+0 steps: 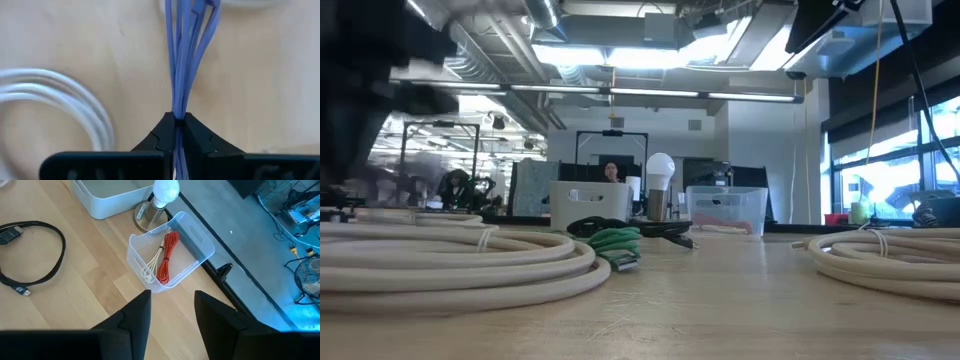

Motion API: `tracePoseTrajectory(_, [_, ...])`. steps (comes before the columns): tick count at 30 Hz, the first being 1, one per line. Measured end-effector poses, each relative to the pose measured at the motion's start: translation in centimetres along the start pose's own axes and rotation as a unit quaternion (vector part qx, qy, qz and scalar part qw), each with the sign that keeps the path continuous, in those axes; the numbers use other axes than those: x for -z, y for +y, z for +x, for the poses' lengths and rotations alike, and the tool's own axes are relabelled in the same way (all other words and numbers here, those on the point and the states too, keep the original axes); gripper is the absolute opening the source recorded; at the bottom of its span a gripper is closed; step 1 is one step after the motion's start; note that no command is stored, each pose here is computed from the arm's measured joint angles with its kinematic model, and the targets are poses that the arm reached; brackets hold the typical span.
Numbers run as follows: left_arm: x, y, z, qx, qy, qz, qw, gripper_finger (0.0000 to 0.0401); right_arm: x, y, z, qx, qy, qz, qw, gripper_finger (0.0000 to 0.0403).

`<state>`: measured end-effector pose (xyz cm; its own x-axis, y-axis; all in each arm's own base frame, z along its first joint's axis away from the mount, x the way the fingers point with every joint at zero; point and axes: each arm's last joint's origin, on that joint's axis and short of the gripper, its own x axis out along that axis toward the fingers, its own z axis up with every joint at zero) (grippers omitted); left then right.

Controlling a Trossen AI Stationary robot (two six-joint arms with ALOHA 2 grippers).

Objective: Pick & Place USB Port
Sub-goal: Put the violet charger cable into the transparent bin

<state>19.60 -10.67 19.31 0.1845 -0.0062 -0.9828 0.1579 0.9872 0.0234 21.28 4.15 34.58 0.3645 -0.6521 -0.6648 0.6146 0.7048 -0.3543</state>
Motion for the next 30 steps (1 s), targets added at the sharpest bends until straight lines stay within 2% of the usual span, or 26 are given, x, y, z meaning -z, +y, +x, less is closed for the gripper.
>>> tracePoseTrajectory(3, [-0.5,0.3,-2.7,-0.052,-0.083,-0.009,0.995,0.0010,0.0,0.0,0.0,0.000,-0.002,0.001,1.000,0.0153])
tracePoseTrajectory(5, [-1.1,0.6,-4.2,-0.090,-0.174,-0.020,0.980,0.0010,-0.1,0.1,0.0,-0.002,-0.003,0.003,1.000,0.0153])
tracePoseTrajectory(9, [-2.8,1.4,-6.2,-0.164,-0.348,-0.030,0.923,0.0010,-0.3,0.3,0.0,-0.010,-0.013,0.002,1.000,0.0153])
tracePoseTrajectory(12, [-4.1,2.9,-7.0,-0.208,-0.439,-0.007,0.874,0.0010,-0.9,0.8,-0.1,-0.029,-0.037,-0.015,0.999,0.0153])
tracePoseTrajectory(17, [-5.4,6.9,-7.0,-0.186,-0.553,0.064,0.809,0.0010,-2.3,2.1,-0.7,-0.073,-0.107,-0.049,0.990,0.0153])
tracePoseTrajectory(22, [-5.2,11.8,-7.0,-0.165,-0.606,0.067,0.776,0.0010,-3.6,3.5,-2.3,-0.117,-0.190,-0.087,0.971,0.0153])
tracePoseTrajectory(27, [-5.3,15.1,-8.1,-0.115,-0.687,0.097,0.712,0.0010,-5.3,4.7,-3.5,-0.197,-0.269,-0.101,0.937,0.0153])
tracePoseTrajectory(30, [-5.4,16.6,-7.9,-0.110,-0.707,0.086,0.693,0.0010,-6.4,5.6,-3.5,-0.222,-0.311,-0.119,0.916,0.0153])
